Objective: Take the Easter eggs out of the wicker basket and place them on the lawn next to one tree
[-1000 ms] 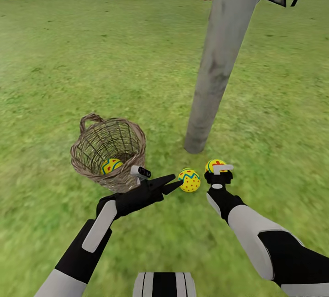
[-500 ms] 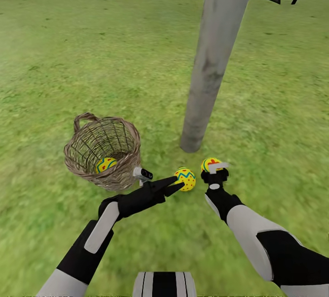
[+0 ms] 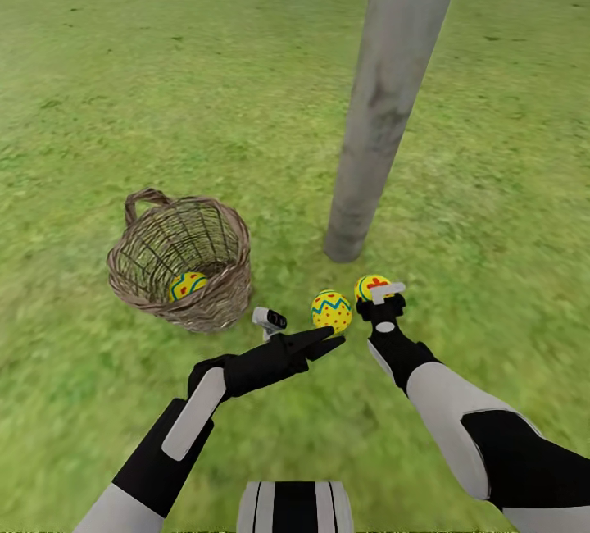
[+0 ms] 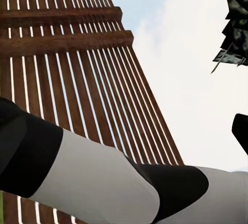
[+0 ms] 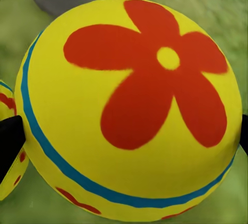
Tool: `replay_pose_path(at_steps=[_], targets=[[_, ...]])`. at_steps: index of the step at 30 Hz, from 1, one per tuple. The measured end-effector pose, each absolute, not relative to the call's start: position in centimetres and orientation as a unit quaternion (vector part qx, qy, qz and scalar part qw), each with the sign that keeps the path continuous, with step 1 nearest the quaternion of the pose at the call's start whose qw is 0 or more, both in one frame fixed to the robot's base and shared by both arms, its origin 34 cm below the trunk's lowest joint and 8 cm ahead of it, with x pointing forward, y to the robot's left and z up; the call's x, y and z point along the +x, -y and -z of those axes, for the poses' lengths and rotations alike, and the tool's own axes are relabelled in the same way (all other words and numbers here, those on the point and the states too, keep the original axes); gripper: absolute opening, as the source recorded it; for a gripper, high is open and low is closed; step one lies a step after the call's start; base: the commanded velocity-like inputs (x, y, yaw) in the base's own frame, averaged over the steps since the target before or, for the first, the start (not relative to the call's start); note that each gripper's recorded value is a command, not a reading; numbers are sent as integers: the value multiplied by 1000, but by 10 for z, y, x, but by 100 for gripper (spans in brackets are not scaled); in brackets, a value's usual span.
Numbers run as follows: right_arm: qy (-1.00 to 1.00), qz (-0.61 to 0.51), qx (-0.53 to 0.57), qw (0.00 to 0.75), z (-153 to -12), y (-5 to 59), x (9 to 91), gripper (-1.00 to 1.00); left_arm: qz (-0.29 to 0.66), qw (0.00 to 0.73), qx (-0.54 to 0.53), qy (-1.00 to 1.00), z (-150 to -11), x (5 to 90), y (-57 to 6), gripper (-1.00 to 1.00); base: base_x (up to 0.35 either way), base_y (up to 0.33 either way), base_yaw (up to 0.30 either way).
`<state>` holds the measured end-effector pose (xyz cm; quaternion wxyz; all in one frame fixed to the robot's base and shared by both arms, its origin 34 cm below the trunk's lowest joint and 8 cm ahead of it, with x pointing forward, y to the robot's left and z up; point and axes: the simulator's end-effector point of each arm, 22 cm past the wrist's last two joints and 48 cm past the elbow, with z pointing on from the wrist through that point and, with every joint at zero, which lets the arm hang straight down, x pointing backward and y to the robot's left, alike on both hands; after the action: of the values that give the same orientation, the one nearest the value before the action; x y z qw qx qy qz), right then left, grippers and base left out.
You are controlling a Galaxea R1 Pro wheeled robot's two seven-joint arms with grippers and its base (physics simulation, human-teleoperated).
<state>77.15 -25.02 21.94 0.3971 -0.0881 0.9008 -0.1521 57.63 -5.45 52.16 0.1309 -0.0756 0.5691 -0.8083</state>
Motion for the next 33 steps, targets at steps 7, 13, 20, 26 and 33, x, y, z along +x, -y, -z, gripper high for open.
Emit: replay_pose_path(at_steps=[7,13,20,26,33], targets=[[-906,148,-93,386,-200,246,765,-100,807,123,-87,-571,-507,577,55,100,0,0,0],[-910,149,-94,375,-183,248,757,-100,806,116,-97,-572,-494,577,55,100,0,0,0],[-911,176,-85,364,-168,263,748,-100,805,108,-108,-574,-479,577,55,100,0,0,0],[-915,178,-86,352,-151,265,740,-100,803,101,-118,-575,-467,576,55,100,0,0,0],[-920,174,-89,340,-132,261,730,-100,801,92,-130,-577,-451,575,55,100,0,0,0]])
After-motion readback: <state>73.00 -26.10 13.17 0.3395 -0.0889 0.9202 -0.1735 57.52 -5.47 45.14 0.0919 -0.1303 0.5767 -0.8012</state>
